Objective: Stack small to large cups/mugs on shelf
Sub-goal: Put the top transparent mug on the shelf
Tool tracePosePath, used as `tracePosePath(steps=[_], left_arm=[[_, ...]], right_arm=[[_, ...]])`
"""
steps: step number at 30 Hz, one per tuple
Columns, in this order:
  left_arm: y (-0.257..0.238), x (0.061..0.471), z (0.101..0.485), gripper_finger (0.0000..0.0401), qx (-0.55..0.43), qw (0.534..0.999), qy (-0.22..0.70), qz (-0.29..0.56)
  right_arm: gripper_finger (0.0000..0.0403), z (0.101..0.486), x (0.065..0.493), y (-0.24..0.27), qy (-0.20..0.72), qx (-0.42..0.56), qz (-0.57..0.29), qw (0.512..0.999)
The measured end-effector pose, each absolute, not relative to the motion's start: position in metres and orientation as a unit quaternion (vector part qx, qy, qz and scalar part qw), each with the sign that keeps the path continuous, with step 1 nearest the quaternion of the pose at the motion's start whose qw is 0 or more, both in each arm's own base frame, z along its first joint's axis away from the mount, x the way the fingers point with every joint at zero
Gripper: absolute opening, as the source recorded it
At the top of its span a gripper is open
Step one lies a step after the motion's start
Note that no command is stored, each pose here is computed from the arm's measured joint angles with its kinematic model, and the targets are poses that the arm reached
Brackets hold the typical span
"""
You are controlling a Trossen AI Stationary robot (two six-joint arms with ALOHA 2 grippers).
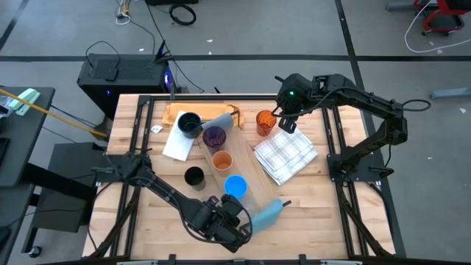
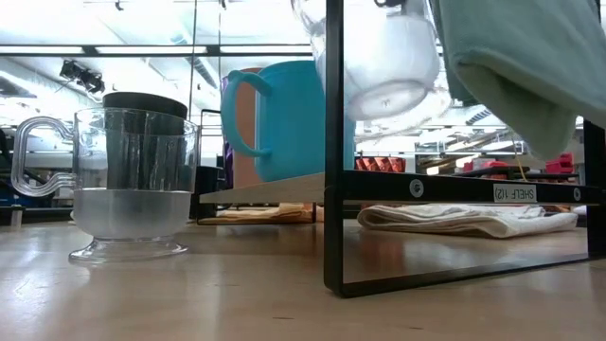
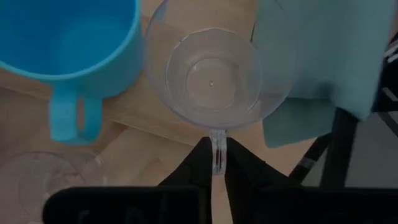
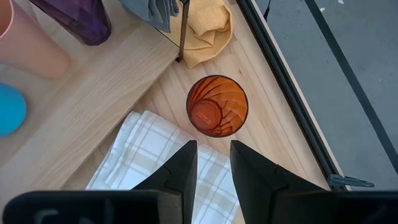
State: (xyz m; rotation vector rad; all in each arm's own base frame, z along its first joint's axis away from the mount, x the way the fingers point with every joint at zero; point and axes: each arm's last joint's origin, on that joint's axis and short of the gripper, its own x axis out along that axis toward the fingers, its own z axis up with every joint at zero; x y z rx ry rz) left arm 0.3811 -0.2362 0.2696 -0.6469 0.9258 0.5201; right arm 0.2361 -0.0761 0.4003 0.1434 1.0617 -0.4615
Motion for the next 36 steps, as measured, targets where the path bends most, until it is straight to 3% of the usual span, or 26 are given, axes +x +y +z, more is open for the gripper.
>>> tracePosePath(steps=[8,17,22,30,36], left_arm=[[-0.235,0.38,0.265,0.0048,-0.29,0.808,0.446,0.254],[-0.235,0.379,0.265,0.0027,-0.282,0.809,0.449,0.253],[-0.234,0.379,0.26,0.005,-0.273,0.804,0.459,0.263],[-0.238,0.383,0.25,0.0027,-0.273,0.799,0.472,0.255],[-0.236,0.384,0.25,0.0066,-0.276,0.798,0.469,0.258]], right_arm=[[0.0103,0.4,0.236,-0.076,0.501,0.068,-0.218,0.835],[0.0103,0.4,0.236,-0.076,0.501,0.068,-0.218,0.835],[0.0103,0.4,0.236,-0.076,0.501,0.068,-0.218,0.835],[0.0103,0.4,0.236,-0.076,0.501,0.068,-0.218,0.835],[0.0103,0.4,0.236,-0.076,0.501,0.068,-0.218,0.835]])
